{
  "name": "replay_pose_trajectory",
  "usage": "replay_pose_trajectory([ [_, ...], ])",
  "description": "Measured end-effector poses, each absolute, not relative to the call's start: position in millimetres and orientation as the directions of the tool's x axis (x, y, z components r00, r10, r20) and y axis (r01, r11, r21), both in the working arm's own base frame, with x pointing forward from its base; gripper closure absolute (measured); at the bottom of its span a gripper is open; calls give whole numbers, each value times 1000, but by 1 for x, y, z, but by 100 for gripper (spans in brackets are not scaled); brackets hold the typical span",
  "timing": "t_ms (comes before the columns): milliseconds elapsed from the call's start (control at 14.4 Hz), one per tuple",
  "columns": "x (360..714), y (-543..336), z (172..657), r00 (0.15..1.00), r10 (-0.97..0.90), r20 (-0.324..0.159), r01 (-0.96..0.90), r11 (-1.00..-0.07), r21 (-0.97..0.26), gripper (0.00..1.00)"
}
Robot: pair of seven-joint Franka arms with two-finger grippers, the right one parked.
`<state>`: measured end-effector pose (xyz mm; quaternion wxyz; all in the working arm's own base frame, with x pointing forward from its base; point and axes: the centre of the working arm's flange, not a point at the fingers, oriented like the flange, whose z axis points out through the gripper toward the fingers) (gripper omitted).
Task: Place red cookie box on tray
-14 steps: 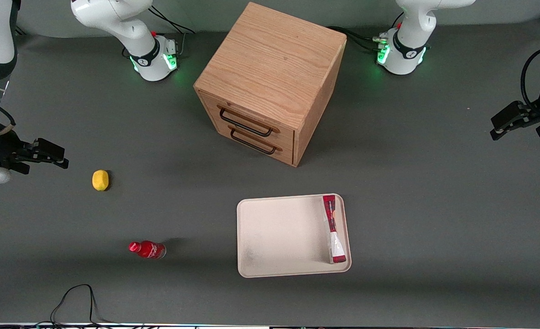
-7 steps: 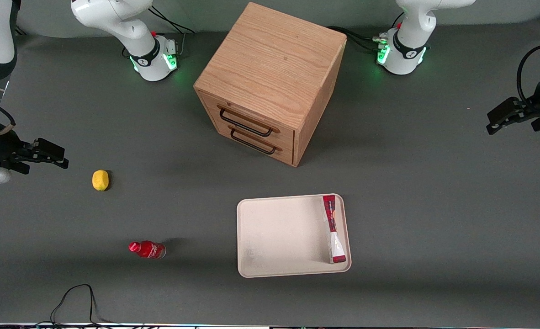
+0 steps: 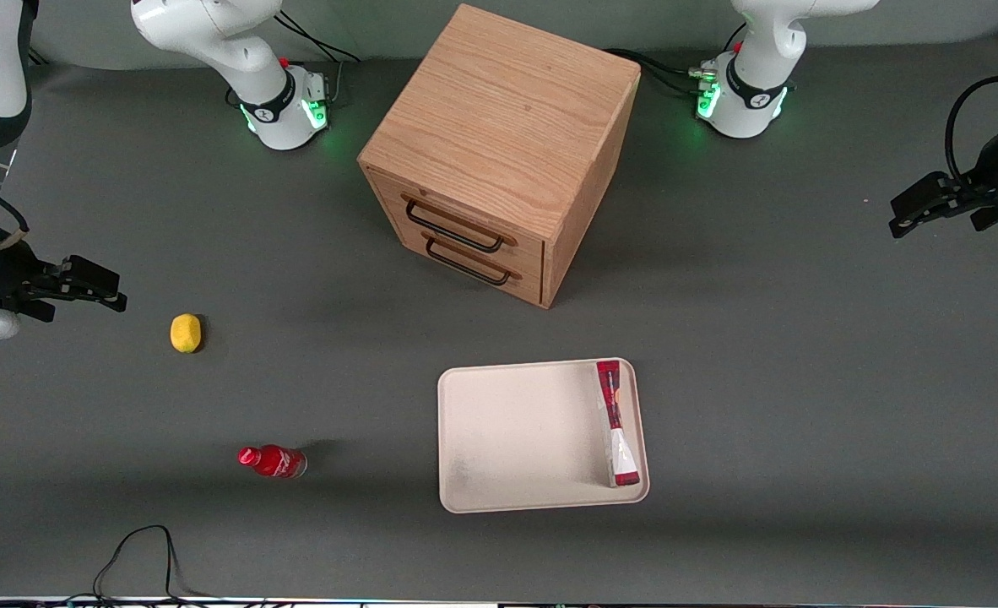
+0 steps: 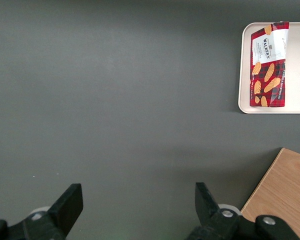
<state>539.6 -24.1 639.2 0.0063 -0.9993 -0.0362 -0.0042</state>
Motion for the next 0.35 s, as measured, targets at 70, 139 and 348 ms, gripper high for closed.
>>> replay_pose_trajectory([
  [70,538,-24,639,997,72,-5,72,-997,-13,0],
  [139,535,-24,639,997,73,-19,72,-997,-14,0],
  [348,534,-24,639,997,73,-31,72,-997,-15,0],
])
